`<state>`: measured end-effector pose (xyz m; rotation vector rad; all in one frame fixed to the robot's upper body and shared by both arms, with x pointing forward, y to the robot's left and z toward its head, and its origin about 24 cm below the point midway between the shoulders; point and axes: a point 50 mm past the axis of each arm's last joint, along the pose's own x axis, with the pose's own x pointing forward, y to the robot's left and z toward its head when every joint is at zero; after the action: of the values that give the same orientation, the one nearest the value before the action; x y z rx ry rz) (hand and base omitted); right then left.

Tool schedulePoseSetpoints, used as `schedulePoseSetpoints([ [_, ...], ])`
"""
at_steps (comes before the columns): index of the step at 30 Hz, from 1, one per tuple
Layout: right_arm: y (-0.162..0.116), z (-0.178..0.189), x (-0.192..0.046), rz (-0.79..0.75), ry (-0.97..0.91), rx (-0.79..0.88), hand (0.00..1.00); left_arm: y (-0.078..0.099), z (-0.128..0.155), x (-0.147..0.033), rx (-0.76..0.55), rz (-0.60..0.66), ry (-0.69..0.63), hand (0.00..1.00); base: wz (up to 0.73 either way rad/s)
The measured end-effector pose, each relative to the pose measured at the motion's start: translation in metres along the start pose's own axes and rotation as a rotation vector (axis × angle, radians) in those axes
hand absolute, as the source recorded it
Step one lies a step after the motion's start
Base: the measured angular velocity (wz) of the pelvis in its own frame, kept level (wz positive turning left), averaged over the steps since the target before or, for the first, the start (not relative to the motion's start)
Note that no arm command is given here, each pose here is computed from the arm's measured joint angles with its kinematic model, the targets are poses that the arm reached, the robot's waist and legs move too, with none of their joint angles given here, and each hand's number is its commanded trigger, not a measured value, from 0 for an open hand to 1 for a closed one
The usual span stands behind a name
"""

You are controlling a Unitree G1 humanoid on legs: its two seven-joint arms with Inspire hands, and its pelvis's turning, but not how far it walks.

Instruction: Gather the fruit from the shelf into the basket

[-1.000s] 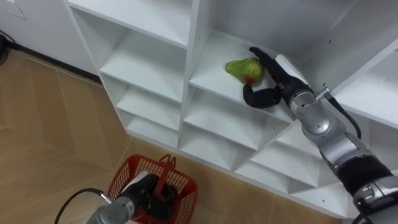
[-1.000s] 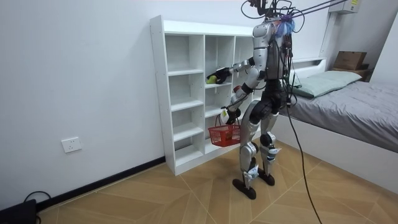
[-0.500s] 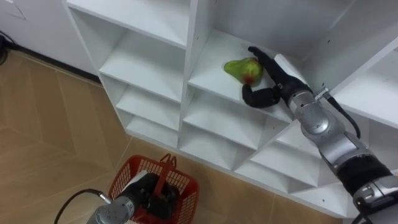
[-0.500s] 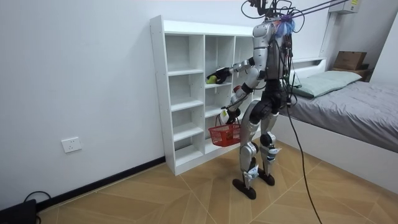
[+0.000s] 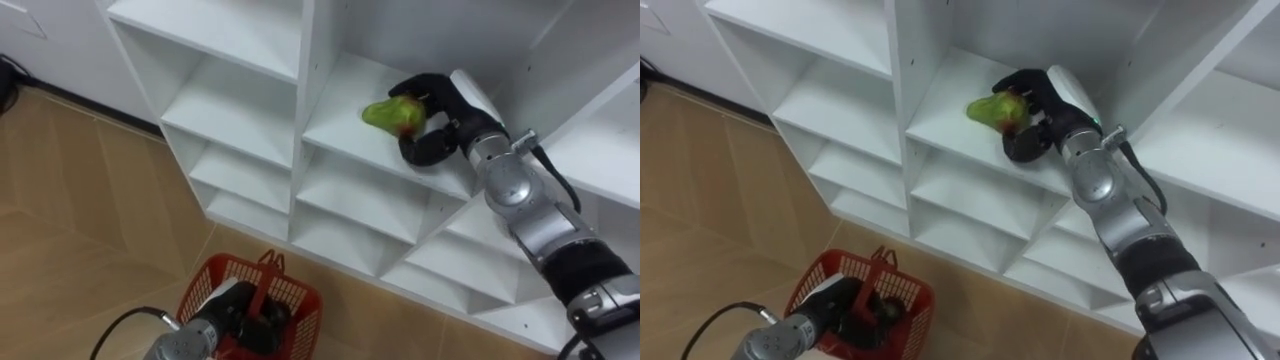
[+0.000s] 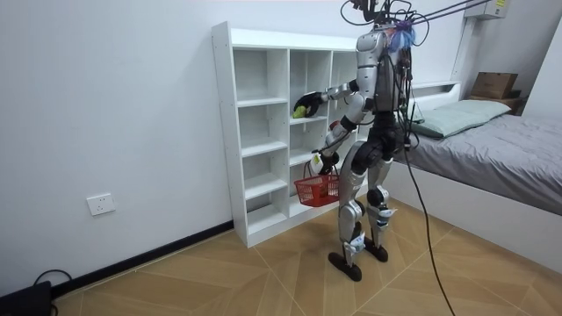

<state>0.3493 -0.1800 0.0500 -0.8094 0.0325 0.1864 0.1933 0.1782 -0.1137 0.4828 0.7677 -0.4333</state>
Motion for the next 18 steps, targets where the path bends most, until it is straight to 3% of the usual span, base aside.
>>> schedulePoseSetpoints([
  [18,0.0033,-0.0012,-0.0005,-0.002,0.008,0.045,1.0,-0.0075,-0.0013,0.0012,-0.012,-0.011,0.005,1.0,0.0],
])
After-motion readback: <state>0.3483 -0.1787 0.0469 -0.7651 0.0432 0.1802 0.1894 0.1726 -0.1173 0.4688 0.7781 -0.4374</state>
